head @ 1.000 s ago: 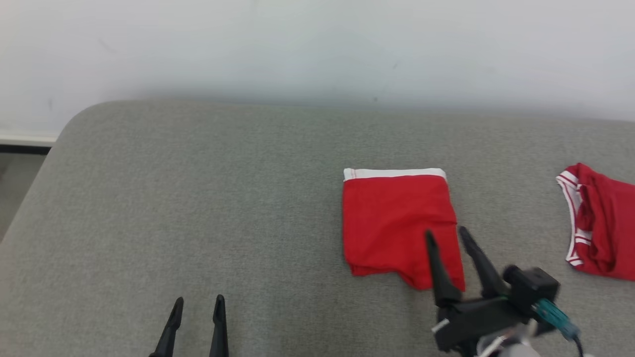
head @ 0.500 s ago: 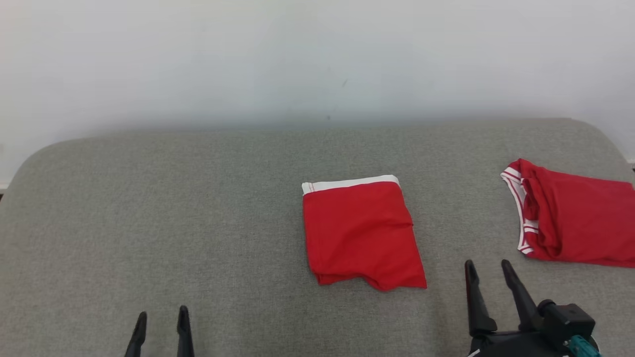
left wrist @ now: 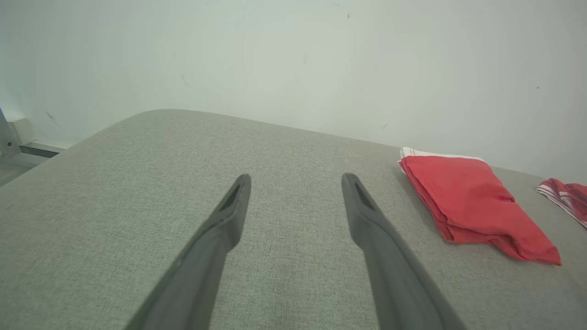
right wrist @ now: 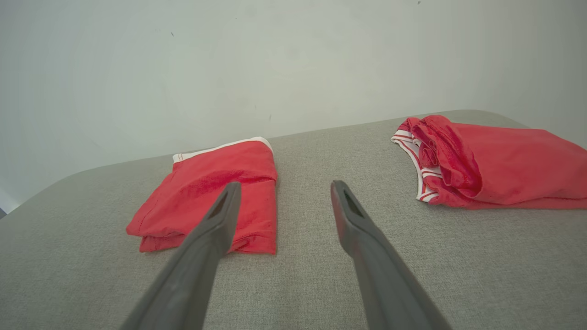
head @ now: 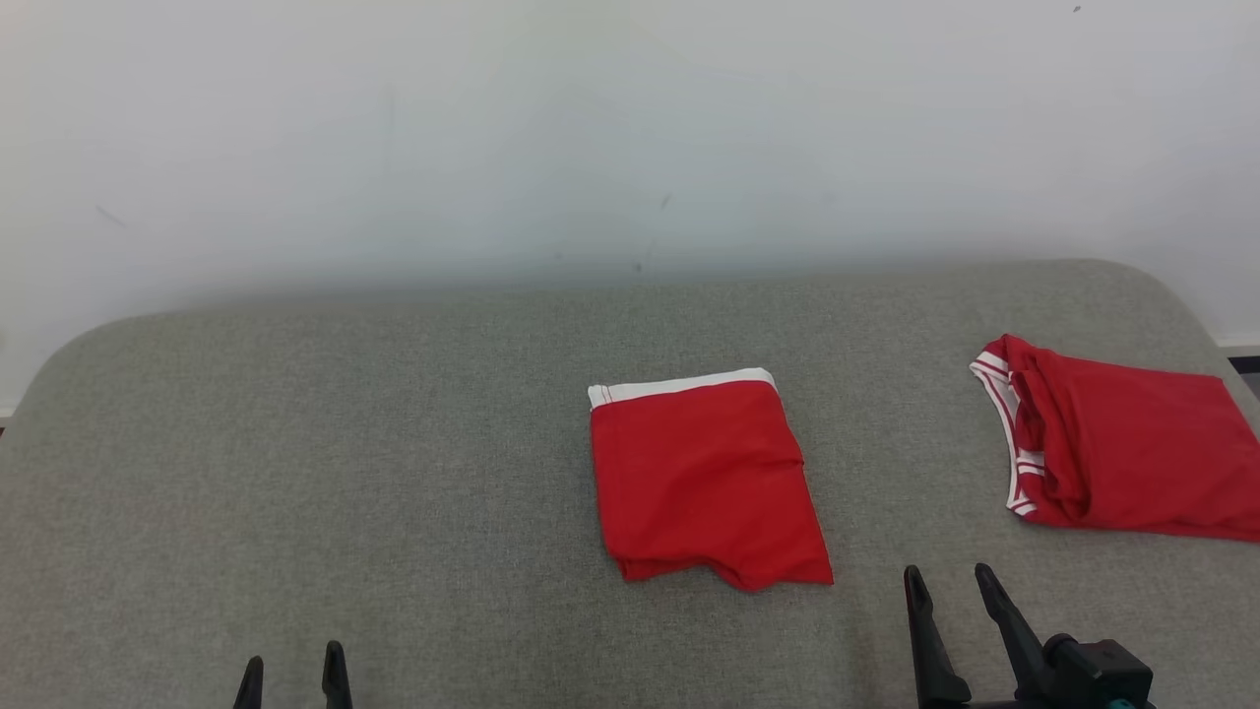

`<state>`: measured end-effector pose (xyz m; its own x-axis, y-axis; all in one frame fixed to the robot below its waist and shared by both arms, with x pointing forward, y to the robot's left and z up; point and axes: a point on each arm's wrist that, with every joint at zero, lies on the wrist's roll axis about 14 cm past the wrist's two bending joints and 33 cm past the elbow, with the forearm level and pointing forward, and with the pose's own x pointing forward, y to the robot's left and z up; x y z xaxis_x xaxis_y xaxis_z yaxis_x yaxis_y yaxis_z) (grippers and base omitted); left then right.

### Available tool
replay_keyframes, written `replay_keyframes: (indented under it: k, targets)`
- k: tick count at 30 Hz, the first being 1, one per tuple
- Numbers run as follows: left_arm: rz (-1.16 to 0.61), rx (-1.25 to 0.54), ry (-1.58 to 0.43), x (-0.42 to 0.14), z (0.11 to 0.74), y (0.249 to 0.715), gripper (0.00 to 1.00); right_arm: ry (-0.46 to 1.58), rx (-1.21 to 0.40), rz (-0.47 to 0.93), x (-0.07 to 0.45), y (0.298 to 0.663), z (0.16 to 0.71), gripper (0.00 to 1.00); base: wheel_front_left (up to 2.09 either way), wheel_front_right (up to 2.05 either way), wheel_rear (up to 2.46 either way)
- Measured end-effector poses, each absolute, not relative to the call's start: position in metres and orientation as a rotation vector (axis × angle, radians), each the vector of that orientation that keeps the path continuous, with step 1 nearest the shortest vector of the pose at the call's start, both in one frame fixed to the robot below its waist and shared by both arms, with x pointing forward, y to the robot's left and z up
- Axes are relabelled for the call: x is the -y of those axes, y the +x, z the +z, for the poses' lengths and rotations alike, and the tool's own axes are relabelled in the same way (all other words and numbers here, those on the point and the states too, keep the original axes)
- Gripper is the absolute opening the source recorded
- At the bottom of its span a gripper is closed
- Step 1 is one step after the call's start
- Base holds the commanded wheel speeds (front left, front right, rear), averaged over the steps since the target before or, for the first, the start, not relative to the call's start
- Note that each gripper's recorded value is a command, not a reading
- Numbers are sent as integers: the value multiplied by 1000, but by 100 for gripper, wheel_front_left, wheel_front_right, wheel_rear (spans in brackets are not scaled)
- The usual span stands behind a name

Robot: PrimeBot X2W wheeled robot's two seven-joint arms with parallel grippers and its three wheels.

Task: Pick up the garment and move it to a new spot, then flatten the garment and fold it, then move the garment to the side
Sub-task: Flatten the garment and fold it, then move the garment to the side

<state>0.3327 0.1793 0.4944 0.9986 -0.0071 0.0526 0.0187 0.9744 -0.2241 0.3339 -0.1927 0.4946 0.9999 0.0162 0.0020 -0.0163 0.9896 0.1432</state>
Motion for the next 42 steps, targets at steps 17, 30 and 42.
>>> replay_keyframes:
  k: [17,30,42]
  targets:
    - [-17,36,-215,-176,490,328,100,160,-9,23,189,329,488,100,0,0,0]
    - [-20,15,-217,-174,484,331,100,153,-23,32,186,332,485,100,0,0,0]
    - [3,5,-225,-178,481,331,100,97,-282,112,167,364,480,100,0,0,0]
